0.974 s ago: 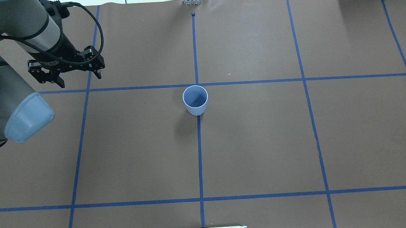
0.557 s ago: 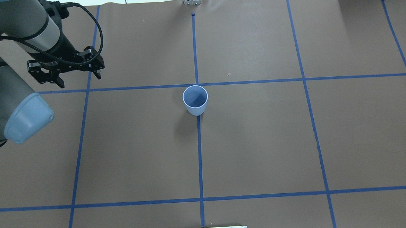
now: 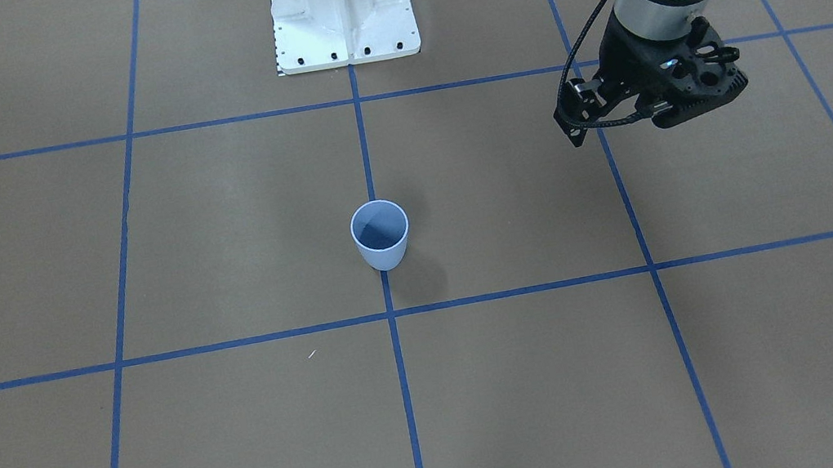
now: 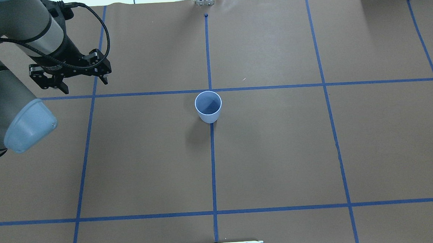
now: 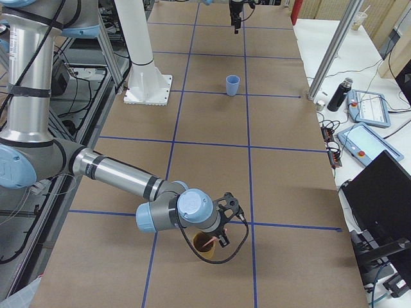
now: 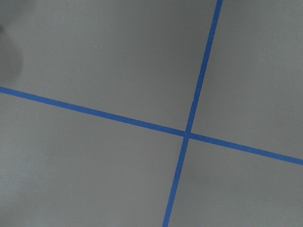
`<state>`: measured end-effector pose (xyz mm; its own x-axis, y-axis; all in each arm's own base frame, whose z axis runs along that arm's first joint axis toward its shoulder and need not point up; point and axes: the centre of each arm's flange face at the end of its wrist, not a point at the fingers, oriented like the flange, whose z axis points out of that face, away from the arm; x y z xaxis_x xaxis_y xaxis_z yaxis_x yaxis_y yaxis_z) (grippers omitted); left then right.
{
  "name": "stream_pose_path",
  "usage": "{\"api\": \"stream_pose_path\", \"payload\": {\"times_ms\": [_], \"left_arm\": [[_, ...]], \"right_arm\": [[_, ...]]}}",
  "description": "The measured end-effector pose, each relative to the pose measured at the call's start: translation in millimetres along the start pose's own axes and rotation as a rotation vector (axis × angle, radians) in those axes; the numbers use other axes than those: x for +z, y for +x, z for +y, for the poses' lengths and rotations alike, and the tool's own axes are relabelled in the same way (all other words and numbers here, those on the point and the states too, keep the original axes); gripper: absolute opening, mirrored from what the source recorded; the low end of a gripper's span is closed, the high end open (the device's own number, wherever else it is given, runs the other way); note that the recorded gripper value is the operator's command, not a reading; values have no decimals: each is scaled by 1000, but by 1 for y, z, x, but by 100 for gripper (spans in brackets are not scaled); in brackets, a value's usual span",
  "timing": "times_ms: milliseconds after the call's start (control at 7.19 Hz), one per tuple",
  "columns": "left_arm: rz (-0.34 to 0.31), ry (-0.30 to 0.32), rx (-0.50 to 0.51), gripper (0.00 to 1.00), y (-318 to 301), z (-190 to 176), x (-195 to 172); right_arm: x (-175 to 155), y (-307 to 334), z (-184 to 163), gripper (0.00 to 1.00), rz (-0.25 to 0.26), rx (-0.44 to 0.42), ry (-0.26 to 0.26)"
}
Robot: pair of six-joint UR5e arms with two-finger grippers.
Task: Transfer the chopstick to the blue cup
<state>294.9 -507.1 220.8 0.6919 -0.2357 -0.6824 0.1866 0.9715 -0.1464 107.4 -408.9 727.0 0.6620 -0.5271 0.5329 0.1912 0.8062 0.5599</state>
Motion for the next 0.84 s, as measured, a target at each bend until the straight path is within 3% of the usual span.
{"api": "stream_pose_path", "payload": {"times_ms": [278, 835], "left_arm": [[-6, -5, -3, 99, 1, 1, 0], [-12, -7, -6, 99, 1, 0, 2]], "right_arm": [[-3, 2, -2, 0, 6, 1, 7], [-34, 10, -1, 0, 42, 29, 63]]}}
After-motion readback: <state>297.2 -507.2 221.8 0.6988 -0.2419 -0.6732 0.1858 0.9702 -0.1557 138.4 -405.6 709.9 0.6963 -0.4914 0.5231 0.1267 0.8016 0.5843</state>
